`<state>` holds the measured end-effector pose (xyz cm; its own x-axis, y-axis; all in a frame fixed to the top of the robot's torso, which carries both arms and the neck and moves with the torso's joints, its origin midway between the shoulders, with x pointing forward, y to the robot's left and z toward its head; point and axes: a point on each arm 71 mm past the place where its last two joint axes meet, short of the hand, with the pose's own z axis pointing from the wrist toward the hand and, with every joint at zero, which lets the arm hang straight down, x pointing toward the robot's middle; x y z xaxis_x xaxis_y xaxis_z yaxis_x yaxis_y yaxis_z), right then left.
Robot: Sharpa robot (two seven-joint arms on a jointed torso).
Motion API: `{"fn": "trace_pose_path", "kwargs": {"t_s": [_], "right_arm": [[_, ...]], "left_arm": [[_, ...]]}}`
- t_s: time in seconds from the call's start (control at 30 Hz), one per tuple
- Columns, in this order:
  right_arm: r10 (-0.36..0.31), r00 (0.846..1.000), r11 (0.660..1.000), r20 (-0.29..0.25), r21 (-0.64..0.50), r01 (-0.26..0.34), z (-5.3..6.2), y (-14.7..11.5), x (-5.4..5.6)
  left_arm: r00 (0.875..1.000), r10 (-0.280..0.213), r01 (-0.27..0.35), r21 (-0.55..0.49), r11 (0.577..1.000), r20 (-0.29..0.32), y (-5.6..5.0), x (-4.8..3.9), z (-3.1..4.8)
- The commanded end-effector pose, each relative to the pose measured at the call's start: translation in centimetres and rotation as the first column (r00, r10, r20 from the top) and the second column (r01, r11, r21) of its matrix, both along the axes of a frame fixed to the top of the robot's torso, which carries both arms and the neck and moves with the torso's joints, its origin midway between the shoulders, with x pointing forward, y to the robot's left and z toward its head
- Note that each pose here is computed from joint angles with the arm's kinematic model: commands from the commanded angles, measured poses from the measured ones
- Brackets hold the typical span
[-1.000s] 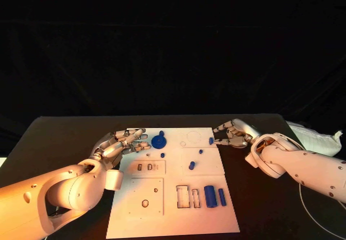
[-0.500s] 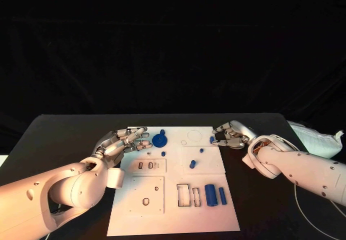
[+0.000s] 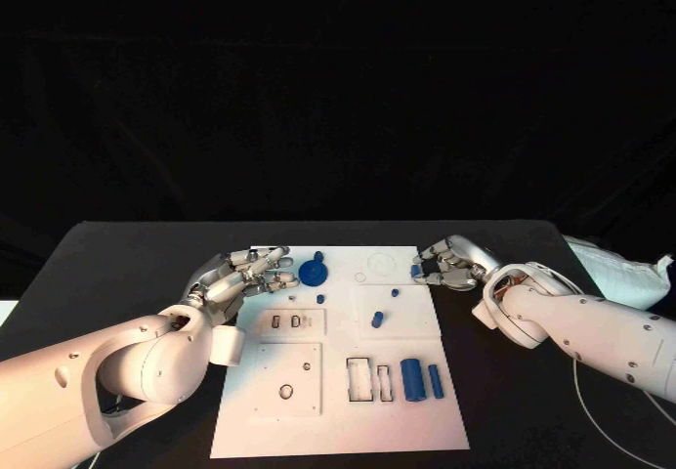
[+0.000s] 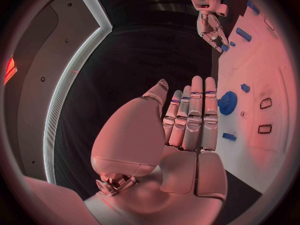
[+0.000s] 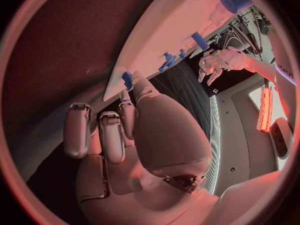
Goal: Assemble the parts on the task board
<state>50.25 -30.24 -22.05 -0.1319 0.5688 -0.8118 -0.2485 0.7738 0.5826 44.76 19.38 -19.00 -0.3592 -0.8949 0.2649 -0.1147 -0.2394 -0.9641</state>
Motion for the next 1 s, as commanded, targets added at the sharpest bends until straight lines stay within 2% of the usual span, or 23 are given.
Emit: {"fn": "trace_pose_path", "kwargs": {"t_s": [0.03,1.0], "right_arm": [[0.026,1.000,1.000,-0.011,-0.006,-0.026,-0.14,0.30,-0.03],[0.037,0.999,0.999,-0.020,-0.019,-0.037,-0.54,0.96,0.33]], "left_arm": [[1.000,-0.017,0.017,-0.016,1.000,0.008,-0.21,-0.06,0.14],[1.000,-0.018,0.018,-0.014,1.000,0.005,-0.26,-0.03,0.10]]}}
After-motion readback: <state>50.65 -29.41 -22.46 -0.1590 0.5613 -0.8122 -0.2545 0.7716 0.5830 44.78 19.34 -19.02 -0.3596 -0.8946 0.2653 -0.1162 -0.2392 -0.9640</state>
